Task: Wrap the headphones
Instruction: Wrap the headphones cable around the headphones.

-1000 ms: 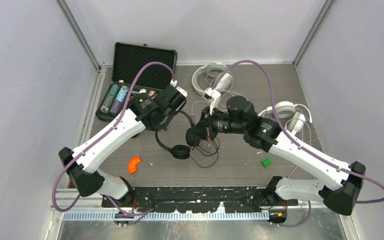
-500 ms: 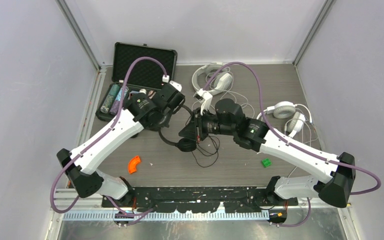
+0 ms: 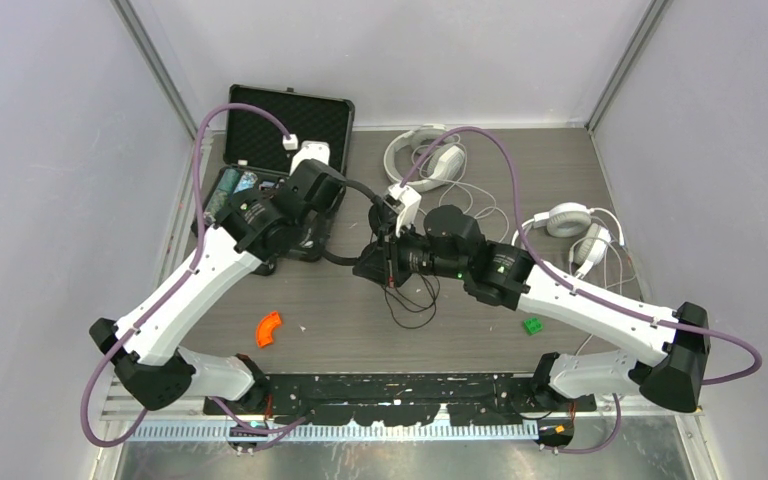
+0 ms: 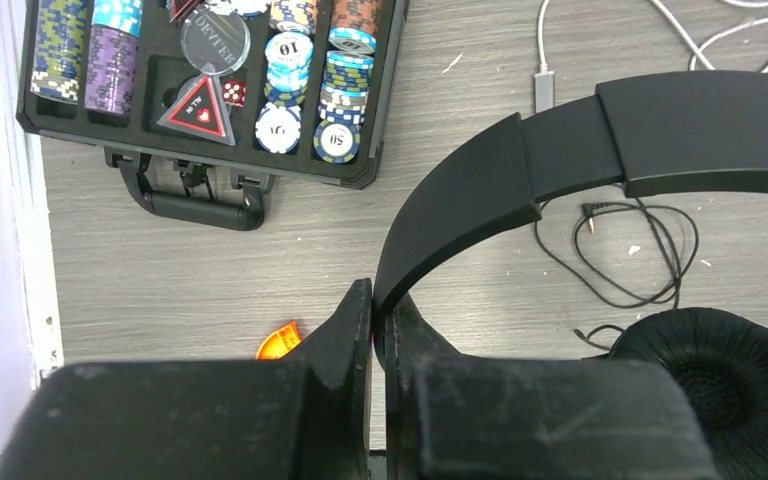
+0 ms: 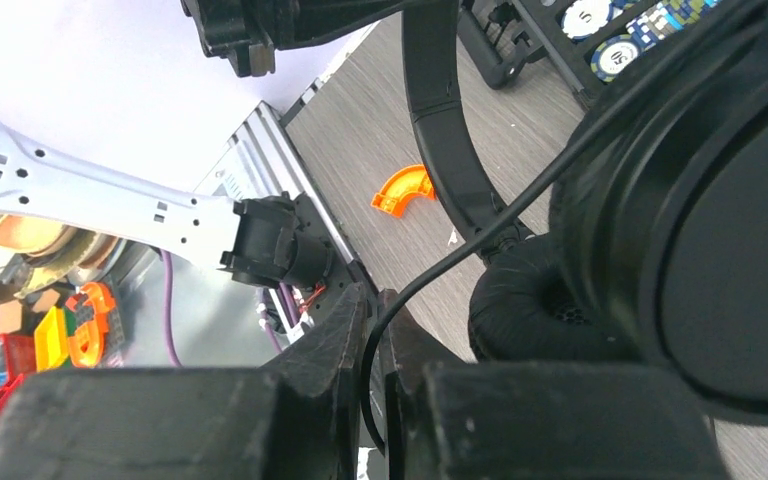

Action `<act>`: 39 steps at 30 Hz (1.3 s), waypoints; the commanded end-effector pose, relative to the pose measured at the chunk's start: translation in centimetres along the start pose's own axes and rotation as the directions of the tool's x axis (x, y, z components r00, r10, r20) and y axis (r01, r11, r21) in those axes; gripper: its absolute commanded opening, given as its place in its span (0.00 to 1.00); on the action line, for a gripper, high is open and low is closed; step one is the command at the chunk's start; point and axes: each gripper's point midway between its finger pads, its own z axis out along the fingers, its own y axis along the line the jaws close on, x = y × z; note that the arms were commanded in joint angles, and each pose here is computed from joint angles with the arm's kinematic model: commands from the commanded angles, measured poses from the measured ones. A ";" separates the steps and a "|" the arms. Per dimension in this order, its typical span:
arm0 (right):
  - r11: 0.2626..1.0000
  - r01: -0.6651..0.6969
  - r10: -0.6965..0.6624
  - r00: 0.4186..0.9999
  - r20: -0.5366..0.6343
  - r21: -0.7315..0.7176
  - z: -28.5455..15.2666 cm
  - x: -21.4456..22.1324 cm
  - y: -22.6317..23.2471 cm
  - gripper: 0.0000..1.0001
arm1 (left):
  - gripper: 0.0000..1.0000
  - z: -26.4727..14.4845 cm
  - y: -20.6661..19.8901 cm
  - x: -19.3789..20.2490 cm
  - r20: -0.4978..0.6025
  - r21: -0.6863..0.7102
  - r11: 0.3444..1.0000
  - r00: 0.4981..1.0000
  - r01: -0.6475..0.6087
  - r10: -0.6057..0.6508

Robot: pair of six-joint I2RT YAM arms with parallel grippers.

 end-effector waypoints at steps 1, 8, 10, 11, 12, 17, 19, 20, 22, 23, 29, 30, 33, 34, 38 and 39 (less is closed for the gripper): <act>0.998 0.060 -0.062 0.993 0.099 0.028 -0.1 -2.5 0.6 0.15 | 0.00 -1.3 0.0 -3.7 0.124 0.039 0.984 0.976 0.175 -0.179; 0.990 0.124 -0.134 0.977 0.166 0.070 -0.2 -2.6 0.3 0.17 | 0.00 -1.3 0.3 -4.1 0.129 0.063 0.964 0.955 0.260 -0.266; 0.975 0.196 -0.214 0.956 0.198 0.108 -0.2 -2.2 -0.6 0.18 | 0.00 -1.4 0.4 -4.2 0.132 0.080 0.955 0.947 0.284 -0.293; 0.968 0.219 -0.242 0.944 0.226 0.124 -0.2 -2.2 -1.1 0.18 | 0.00 -1.5 0.3 -4.4 0.135 0.092 0.952 0.943 0.293 -0.304; 0.963 0.228 -0.259 0.932 0.255 0.144 -0.3 -2.3 -1.7 0.18 | 0.00 -1.5 0.3 -4.5 0.137 0.101 0.948 0.940 0.301 -0.313; 0.945 0.281 -0.321 0.895 0.308 0.167 -0.6 -2.3 -2.4 0.19 | 0.00 -1.6 0.0 -4.7 0.131 0.139 0.924 0.918 0.357 -0.374; 0.941 0.296 -0.335 0.888 0.315 0.166 -0.4 -1.9 -2.7 0.19 | 0.00 -1.7 -0.2 -4.7 0.125 0.160 0.912 0.909 0.378 -0.398; 0.940 0.299 -0.338 0.883 0.325 0.163 -0.3 -1.8 -2.8 0.19 | 0.00 -1.8 -0.3 -4.7 0.122 0.171 0.906 0.904 0.388 -0.410; 0.938 0.304 -0.343 0.878 0.335 0.164 -0.2 -1.4 -3.2 0.20 | 0.00 -1.9 -0.5 -4.7 0.117 0.191 0.895 0.896 0.404 -0.429; 0.937 0.305 -0.346 0.876 0.336 0.171 -0.2 -1.0 -3.6 0.20 | 0.00 -1.9 -0.5 -4.6 0.111 0.198 0.890 0.893 0.410 -0.436; 0.916 0.369 -0.401 0.844 0.355 0.159 0.1 0.5 -4.3 0.27 | 0.00 -2.6 -0.9 -4.8 0.089 0.248 0.863 0.877 0.439 -0.472; 0.911 0.382 -0.413 0.835 0.364 0.158 0.1 0.8 -4.4 0.29 | 0.00 -2.7 -1.0 -4.9 0.086 0.253 0.860 0.875 0.443 -0.477; 0.894 0.418 -0.446 0.800 0.401 0.161 0.1 1.3 -4.8 0.33 | 0.00 -3.1 -1.1 -5.0 0.081 0.271 0.851 0.871 0.449 -0.485; 0.887 0.431 -0.460 0.787 0.412 0.167 0.1 1.3 -4.9 0.34 | 0.00 -3.2 -1.2 -4.9 0.077 0.275 0.850 0.871 0.449 -0.485; 0.846 0.483 -0.531 0.736 0.419 0.224 0.1 1.2 -5.9 0.43 | 0.00 -3.8 -1.3 -5.0 0.063 0.293 0.842 0.869 0.453 -0.490; 0.832 0.496 -0.554 0.723 0.414 0.247 0.1 1.2 -6.3 0.45 | 0.00 -3.9 -1.3 -5.0 0.062 0.297 0.840 0.869 0.453 -0.491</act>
